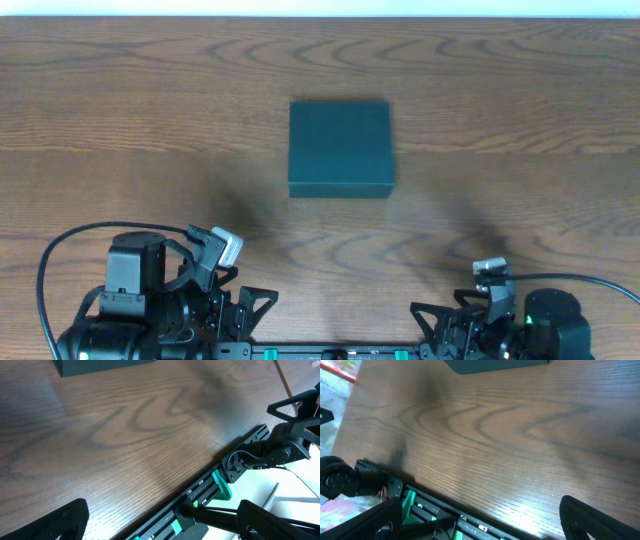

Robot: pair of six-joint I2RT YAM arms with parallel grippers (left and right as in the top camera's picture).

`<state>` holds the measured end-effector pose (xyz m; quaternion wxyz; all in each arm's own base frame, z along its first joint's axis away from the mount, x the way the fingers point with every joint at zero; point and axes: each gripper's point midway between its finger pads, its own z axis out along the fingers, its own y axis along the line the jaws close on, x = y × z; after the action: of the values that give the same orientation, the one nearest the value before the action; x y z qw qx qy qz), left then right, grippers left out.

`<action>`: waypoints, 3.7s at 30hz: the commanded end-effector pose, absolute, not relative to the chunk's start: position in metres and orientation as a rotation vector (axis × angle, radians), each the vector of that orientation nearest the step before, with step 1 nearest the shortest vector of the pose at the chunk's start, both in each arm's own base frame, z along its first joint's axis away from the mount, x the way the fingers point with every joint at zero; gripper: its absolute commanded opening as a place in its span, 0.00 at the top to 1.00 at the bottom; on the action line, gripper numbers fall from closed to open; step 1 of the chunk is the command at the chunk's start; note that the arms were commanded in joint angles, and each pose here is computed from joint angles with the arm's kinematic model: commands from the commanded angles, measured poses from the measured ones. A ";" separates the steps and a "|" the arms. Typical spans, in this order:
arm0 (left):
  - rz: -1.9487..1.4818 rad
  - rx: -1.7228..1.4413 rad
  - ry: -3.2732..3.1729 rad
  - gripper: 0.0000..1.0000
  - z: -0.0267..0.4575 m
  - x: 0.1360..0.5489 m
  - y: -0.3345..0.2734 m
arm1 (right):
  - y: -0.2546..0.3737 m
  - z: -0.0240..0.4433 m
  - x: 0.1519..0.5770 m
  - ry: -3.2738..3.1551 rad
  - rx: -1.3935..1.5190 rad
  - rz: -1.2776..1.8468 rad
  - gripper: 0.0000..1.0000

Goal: Pack container

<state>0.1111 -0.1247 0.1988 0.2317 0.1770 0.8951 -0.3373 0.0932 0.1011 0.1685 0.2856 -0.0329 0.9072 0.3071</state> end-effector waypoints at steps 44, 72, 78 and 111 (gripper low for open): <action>-0.096 -0.026 1.951 0.05 0.112 0.220 -0.011 | 0.104 0.167 0.090 2.431 -0.096 0.845 0.01; -0.095 -0.026 1.951 0.05 0.112 0.220 -0.011 | 0.104 0.167 0.090 2.431 -0.096 0.845 0.01; -0.095 -0.026 1.951 0.05 0.112 0.220 -0.011 | 0.096 0.169 0.100 2.390 -0.092 0.769 0.01; -0.095 -0.026 1.951 0.05 0.112 0.220 -0.011 | 0.104 0.095 0.174 2.044 -0.483 0.471 0.01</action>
<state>0.2204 -0.0129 0.1196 0.5648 -0.0051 0.8241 -0.0436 0.1734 0.1034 0.0942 0.4687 -0.1851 0.8405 0.1992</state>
